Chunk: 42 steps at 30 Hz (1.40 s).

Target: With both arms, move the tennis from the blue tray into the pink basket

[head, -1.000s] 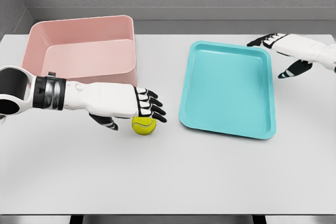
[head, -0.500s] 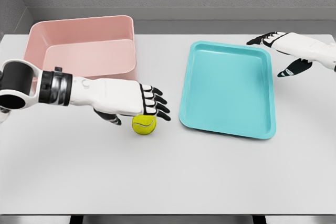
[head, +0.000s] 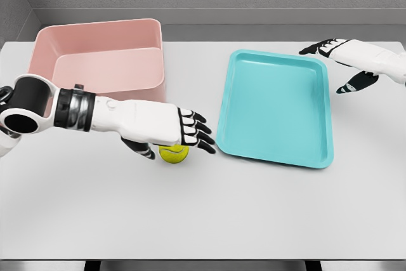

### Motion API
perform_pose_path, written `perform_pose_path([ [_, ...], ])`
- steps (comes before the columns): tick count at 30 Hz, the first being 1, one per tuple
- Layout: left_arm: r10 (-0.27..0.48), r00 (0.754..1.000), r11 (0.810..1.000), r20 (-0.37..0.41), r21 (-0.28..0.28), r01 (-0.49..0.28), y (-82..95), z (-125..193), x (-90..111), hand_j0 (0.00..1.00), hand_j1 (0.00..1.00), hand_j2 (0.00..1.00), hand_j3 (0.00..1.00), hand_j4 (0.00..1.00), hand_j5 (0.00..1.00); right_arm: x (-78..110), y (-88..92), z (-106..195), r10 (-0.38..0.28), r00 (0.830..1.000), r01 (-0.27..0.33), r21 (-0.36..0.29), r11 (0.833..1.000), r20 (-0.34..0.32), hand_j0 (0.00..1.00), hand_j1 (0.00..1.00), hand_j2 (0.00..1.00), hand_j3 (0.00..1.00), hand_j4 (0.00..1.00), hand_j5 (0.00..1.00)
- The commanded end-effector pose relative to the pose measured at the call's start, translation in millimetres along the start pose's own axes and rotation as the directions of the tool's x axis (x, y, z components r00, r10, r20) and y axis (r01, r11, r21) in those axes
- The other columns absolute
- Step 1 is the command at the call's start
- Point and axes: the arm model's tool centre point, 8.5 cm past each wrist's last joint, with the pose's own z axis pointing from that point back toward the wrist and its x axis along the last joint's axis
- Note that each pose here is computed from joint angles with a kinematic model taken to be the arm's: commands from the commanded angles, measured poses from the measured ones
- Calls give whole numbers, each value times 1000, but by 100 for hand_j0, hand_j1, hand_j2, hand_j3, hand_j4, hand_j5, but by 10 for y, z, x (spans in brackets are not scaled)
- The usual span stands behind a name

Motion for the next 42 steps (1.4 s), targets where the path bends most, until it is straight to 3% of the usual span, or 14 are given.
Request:
perform_pose_path([
  [1, 10, 1000, 1000, -5, -6, -10, -30, 5, -16, 100, 100, 100, 100, 100, 100, -5, -9, 10, -5, 1000, 5, -5, 1000, -2, 100, 100, 100, 100, 100, 100],
  [7, 33, 998, 999, -55, -18, -34, -59, -14, -100, 100, 100, 100, 100, 100, 100, -9, -11, 16, -4, 1000, 4, -4, 1000, -3, 100, 100, 100, 100, 100, 100],
  [13, 49, 997, 999, -52, -4, -50, -44, -6, -122, 100, 100, 100, 100, 100, 100, -5, -9, 10, -5, 1000, 5, -5, 1000, -2, 100, 100, 100, 100, 100, 100],
  [18, 108, 988, 994, -106, 5, -108, -114, -31, -386, 100, 100, 100, 100, 100, 100, -5, -9, 10, -5, 1000, 5, -5, 1000, -2, 100, 100, 100, 100, 100, 100],
  [19, 142, 979, 990, -147, 3, -143, -148, -42, -422, 100, 100, 100, 100, 100, 100, -5, -10, 10, -5, 1000, 5, -5, 1000, -2, 100, 100, 100, 100, 100, 100],
  [30, 146, 979, 988, -140, -20, -150, -208, -104, -349, 100, 100, 100, 100, 100, 100, -6, -15, 12, -6, 1000, 6, -7, 1000, -2, 100, 100, 100, 100, 100, 100],
  [42, 150, 973, 986, -174, -41, -160, -298, -75, -415, 100, 100, 100, 100, 100, 100, 7, -14, 1, -5, 1000, 5, -8, 1000, 3, 100, 100, 100, 100, 100, 100],
])
